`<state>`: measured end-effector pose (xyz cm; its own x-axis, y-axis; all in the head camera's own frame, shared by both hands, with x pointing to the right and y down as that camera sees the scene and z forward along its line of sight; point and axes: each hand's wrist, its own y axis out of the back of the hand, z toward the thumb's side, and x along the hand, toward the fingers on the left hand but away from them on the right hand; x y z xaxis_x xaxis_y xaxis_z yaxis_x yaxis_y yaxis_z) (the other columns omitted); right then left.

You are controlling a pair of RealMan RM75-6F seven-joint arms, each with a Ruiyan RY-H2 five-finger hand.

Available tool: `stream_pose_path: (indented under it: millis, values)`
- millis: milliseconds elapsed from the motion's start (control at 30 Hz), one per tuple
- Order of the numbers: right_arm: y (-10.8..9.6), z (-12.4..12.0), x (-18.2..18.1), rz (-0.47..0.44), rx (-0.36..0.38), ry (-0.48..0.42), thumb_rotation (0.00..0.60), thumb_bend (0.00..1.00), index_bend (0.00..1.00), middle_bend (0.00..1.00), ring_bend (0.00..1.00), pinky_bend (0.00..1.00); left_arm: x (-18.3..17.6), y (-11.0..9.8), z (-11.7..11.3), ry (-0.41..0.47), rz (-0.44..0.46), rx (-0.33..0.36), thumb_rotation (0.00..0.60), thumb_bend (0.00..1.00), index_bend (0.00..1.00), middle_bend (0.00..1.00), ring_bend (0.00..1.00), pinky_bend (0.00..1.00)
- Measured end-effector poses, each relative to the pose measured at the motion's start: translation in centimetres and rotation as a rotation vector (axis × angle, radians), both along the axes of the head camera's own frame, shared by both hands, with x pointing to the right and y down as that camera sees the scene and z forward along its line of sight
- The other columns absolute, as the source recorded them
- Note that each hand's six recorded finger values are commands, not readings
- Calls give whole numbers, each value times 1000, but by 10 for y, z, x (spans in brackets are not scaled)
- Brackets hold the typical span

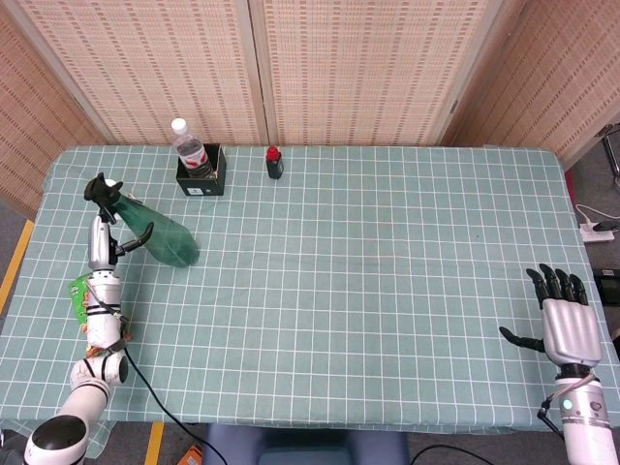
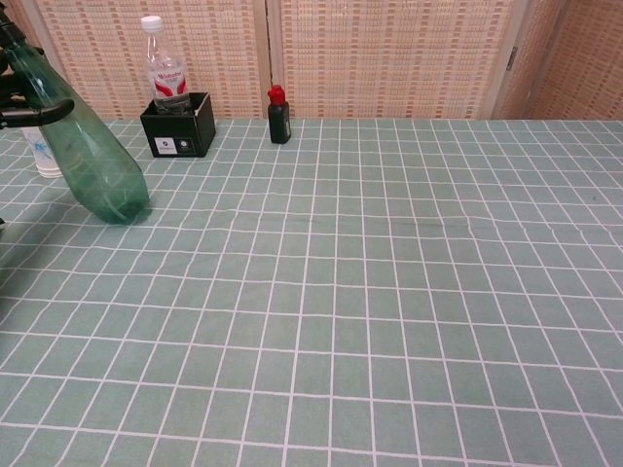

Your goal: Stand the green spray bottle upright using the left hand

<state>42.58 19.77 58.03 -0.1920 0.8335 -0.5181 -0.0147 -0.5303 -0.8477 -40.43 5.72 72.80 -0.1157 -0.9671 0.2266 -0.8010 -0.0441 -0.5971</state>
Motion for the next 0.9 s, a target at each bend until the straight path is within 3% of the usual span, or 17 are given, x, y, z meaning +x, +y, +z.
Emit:
stream_pose_path:
  millis: [433,900]
  values:
    - [0,-1,2,6,10,-18,600,59,145,30,0,27,15,9,4,-16,112,-23,600,167,88,311,196,251]
    - [-1,-2,0,-6,24,-42,600,59,158,30,0,27,20,7,-8,-34,197,14,600,141,0,200,138,235]
